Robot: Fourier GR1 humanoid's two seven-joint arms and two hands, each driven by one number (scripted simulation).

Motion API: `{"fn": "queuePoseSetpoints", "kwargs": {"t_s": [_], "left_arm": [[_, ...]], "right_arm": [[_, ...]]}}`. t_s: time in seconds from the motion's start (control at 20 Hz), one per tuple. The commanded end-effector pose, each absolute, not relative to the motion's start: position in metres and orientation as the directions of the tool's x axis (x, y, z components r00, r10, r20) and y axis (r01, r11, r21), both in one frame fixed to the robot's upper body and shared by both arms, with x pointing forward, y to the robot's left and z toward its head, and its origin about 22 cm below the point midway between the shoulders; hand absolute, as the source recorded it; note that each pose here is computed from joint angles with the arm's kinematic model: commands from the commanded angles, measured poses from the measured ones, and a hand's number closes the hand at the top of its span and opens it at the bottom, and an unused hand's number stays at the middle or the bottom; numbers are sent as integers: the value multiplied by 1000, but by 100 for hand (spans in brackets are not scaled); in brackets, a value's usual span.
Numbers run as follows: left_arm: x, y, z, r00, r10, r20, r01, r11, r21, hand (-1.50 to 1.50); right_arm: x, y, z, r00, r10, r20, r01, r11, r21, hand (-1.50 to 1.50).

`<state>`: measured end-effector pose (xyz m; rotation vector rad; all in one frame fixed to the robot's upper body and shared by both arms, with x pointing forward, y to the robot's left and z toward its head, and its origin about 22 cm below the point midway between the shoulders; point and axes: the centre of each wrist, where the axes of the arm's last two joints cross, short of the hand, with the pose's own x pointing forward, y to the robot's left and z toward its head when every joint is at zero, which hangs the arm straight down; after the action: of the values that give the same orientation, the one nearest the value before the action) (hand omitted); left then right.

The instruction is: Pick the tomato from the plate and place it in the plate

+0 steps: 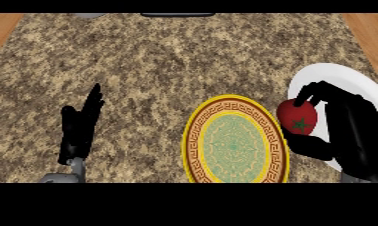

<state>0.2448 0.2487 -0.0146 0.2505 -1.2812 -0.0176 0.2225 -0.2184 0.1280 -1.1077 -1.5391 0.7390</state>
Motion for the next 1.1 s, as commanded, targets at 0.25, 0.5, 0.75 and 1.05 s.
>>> {"fn": "queuePoseSetpoints", "kwargs": {"t_s": [0.25, 0.5, 0.75, 1.05], "left_arm": [[249, 273, 8, 274, -167, 947, -120, 971, 206, 0], [250, 270, -11, 289, -149, 946, -127, 973, 192, 0], [243, 241, -10, 278, -168, 946, -134, 968, 211, 0], [244, 254, -18, 273, -166, 948, -113, 973, 203, 0]], "right_arm": [[236, -271, 157, 155, 876, 457, 397, 369, -841, 150], [242, -324, 139, 216, 867, 449, 382, 349, -856, 150], [260, -356, 110, 269, 861, 431, 342, 333, -879, 150], [290, -379, 109, 326, 854, 405, 205, 354, -912, 150]]}}
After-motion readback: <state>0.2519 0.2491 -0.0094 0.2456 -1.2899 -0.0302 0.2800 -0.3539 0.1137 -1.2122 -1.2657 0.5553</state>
